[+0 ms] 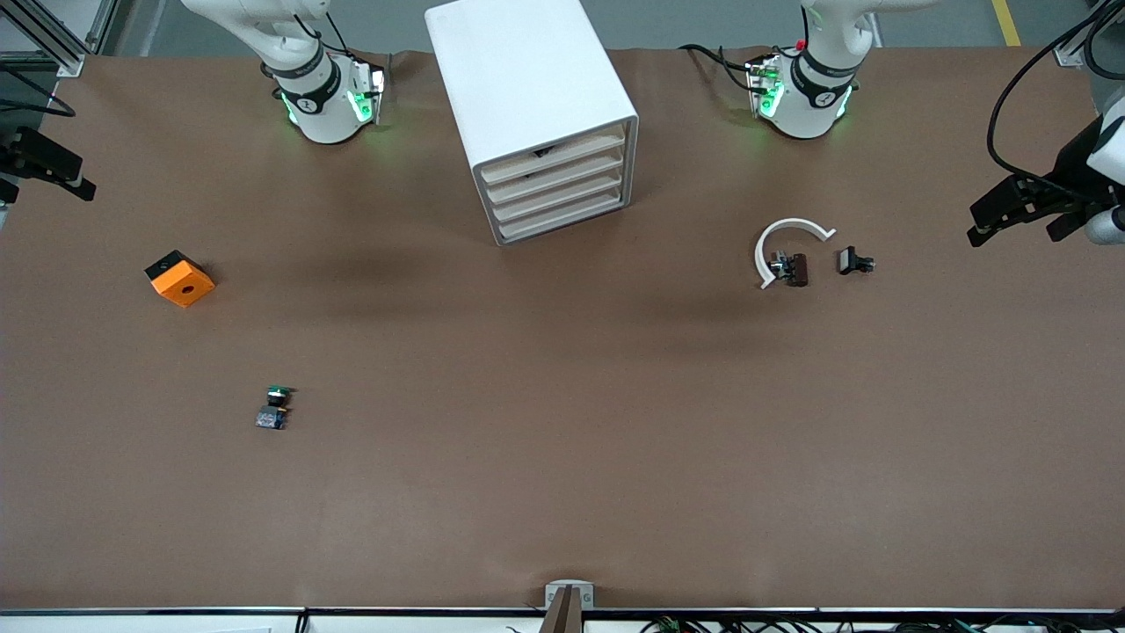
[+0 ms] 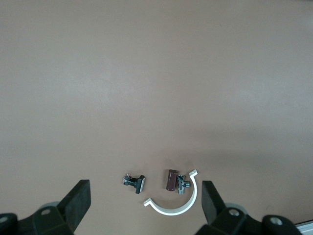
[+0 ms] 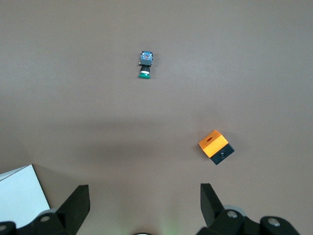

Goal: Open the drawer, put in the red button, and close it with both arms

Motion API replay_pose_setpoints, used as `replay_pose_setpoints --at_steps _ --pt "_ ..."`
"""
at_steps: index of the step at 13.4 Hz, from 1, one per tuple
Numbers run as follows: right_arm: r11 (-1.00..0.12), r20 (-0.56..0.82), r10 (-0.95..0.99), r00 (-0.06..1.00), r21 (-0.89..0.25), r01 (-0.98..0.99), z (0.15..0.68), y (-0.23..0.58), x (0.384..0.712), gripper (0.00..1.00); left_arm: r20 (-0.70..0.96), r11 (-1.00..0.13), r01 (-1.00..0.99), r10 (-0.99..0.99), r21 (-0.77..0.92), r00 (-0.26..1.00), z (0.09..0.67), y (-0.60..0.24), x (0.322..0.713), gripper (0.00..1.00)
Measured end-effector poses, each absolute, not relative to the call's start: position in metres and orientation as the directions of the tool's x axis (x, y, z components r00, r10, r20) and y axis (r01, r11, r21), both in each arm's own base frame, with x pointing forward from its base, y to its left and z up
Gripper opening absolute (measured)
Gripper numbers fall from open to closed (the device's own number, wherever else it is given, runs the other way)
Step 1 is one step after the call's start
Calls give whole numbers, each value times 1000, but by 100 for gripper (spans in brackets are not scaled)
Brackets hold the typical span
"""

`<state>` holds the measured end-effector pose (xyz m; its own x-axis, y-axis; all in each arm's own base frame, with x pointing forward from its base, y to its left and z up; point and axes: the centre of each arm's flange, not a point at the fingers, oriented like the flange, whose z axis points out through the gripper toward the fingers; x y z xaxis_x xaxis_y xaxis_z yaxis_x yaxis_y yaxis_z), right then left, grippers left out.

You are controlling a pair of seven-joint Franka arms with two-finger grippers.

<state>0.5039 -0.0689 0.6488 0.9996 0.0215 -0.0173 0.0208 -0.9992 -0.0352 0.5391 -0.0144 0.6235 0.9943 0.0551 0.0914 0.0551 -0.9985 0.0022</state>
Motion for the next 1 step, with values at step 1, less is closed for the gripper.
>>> replay_pose_setpoints --at_steps 1 --pt "-999 -17 35 999 -30 35 649 -70 504 100 91 -999 54 54 2 994 624 -14 539 100"
